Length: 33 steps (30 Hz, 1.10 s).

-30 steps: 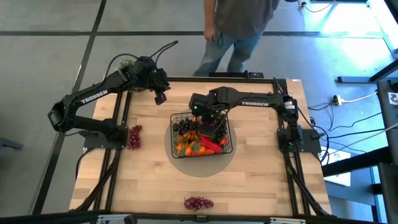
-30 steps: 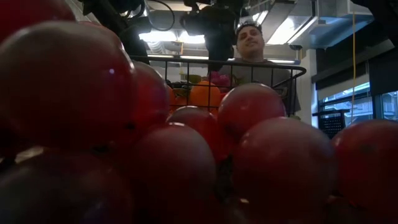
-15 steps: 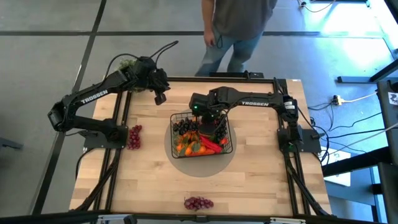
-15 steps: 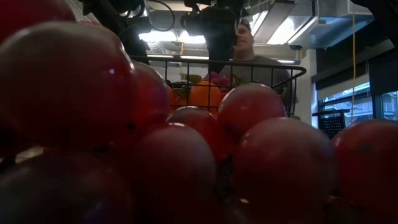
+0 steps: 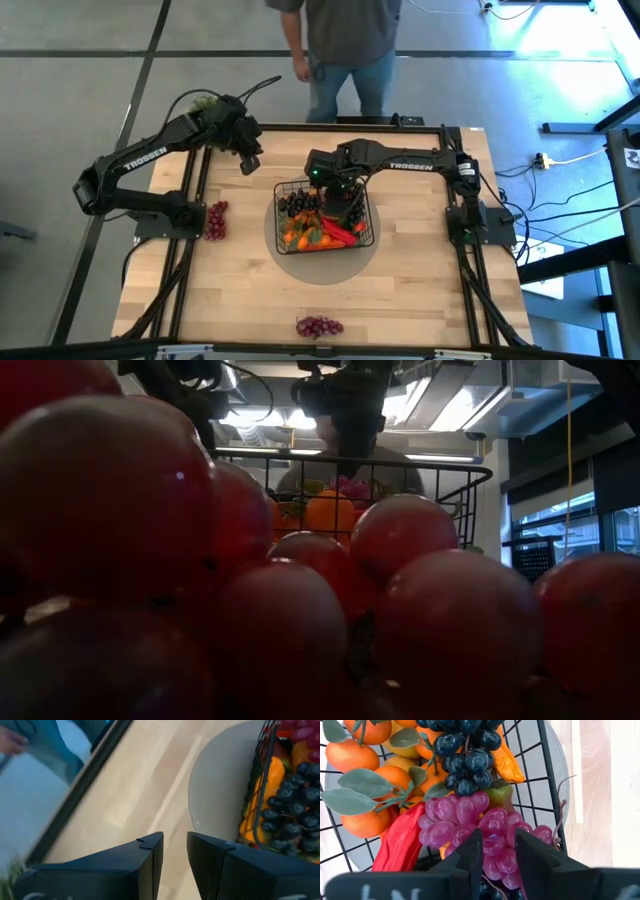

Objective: Build produce basket
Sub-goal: Put the left red grape into the basket

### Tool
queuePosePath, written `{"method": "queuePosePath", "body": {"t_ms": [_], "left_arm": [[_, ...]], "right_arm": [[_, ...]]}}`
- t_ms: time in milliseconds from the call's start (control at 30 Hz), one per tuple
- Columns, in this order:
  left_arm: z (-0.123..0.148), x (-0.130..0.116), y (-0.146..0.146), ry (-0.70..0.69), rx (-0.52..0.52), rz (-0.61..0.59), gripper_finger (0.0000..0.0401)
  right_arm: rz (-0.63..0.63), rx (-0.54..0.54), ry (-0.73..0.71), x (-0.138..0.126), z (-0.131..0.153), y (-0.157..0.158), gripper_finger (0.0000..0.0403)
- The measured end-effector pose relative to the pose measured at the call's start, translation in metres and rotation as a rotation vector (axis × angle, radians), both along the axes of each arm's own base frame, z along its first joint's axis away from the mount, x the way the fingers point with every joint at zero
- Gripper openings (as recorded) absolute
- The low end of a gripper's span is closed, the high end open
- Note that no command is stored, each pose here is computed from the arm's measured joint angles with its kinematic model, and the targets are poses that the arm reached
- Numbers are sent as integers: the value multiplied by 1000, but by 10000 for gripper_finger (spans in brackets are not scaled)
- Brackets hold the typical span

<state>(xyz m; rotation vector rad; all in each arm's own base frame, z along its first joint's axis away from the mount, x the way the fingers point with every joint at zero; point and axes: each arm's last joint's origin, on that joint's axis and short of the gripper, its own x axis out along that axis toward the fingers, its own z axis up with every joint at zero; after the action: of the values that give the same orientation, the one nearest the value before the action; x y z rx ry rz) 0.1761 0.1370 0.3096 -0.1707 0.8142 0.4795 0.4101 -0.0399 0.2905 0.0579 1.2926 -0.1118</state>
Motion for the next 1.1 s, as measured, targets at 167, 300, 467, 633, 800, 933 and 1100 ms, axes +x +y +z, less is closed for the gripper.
{"method": "queuePosePath", "body": {"t_ms": [167, 300, 467, 633, 800, 933, 1100], "left_arm": [[-2, -12, -10, 8, -176, 160, 74], [-8, -20, -20, 69, -320, 273, 74], [-13, -24, -32, 129, -468, 410, 74], [-17, -28, -47, 224, -576, 510, 74], [-19, -31, -58, 293, -629, 582, 74], [-20, -31, -66, 319, -667, 647, 74], [-36, -31, -75, 377, -692, 691, 74]], "right_arm": [[19, -8, -23, -4, 11, 0, 100], [42, -69, -55, -5, 27, -1, 100], [67, -173, -80, -7, 47, -4, 100], [93, -190, -83, -12, 61, -14, 100], [91, -112, -117, -21, 78, -33, 100], [148, 15, -205, -25, 92, -43, 100], [225, 109, -272, -29, 100, -51, 100]]}}
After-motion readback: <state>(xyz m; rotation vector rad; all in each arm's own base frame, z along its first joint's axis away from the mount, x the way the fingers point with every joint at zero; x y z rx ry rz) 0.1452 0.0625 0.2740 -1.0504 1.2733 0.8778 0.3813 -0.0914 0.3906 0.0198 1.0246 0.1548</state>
